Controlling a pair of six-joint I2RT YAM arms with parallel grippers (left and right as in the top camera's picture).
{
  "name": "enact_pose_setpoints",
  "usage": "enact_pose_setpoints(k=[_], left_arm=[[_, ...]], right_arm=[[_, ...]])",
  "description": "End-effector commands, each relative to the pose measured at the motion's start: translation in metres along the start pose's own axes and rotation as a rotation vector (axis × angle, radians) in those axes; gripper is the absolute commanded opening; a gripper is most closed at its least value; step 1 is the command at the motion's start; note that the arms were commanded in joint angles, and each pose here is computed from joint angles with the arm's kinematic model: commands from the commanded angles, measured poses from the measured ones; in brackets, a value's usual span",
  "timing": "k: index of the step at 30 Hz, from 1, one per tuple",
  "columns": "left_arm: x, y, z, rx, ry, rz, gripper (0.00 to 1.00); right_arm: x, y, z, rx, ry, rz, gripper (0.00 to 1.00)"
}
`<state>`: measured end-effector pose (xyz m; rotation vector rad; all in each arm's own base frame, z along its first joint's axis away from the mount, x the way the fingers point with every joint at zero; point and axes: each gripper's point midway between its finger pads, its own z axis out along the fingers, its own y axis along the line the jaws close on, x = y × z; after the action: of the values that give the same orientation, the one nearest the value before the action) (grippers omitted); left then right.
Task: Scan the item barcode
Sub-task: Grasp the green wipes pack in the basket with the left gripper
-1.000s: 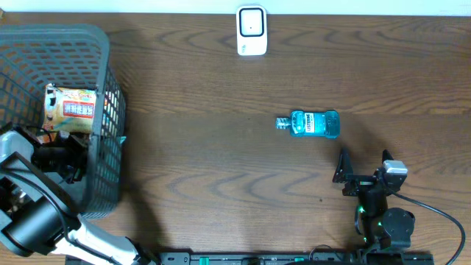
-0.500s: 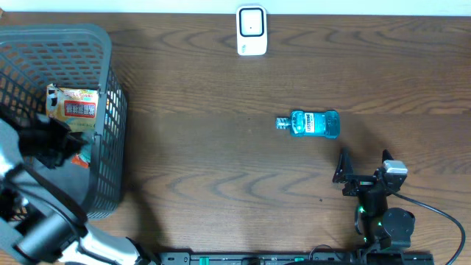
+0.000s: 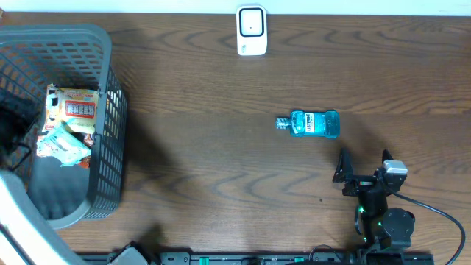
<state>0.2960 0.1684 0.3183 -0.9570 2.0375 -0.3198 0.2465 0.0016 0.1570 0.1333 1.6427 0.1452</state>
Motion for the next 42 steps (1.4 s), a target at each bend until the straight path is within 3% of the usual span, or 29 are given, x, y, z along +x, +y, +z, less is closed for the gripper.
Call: enact_pose_setpoints(k=[1,4,6,7,15,16,24,29,32,40,41,42], left_arm=[[-0.008,-0.007,-0.048,-0.064,-0.157,-0.021,0.26],[-0.003,0.033,-0.058,-0.276,-0.2,-0.179,0.52],[0.007,0.059,-0.054,-0.398,-0.185,-0.28,0.82],[0.014,0.069,-0.045,-0.427,-0.149,-0.296,0.86],[0.069,0.143,0.059,-0.603,0.205,-0.384,0.93],[0.071,0.148,0.07,-0.611,0.224,-0.384,0.98],[0.1,0.177,0.133,-0.657,0.39,-0.312,0.98],[0.111,0.167,0.166,-0.626,0.427,-0.209,0.98],[0.111,0.171,0.169,-0.681,0.413,-0.158,0.98],[0.124,0.182,0.176,-0.715,0.455,-0.158,0.99],[0.127,0.184,0.177,-0.719,0.465,-0.159,0.97],[0.13,0.186,0.178,-0.723,0.474,-0.16,0.86]], right_arm=[[0.001,0.0,0.0,0.001,0.003,-0.011,0.99],[0.001,0.0,0.0,0.001,0.003,-0.012,0.99],[0.001,0.0,0.0,0.001,0.003,-0.011,0.99],[0.001,0.0,0.0,0.001,0.003,-0.012,0.99],[0.001,0.0,0.0,0.001,0.003,-0.012,0.99],[0.001,0.0,0.0,0.001,0.003,-0.012,0.99],[0.001,0.0,0.0,0.001,0.003,-0.012,0.99],[0.001,0.0,0.0,0.001,0.003,-0.012,0.99],[0.001,0.0,0.0,0.001,0.003,-0.011,0.99],[0.001,0.0,0.0,0.001,0.003,-0.012,0.99],[0.001,0.0,0.0,0.001,0.003,-0.012,0.99],[0.001,0.0,0.0,0.001,0.003,-0.012,0.99]])
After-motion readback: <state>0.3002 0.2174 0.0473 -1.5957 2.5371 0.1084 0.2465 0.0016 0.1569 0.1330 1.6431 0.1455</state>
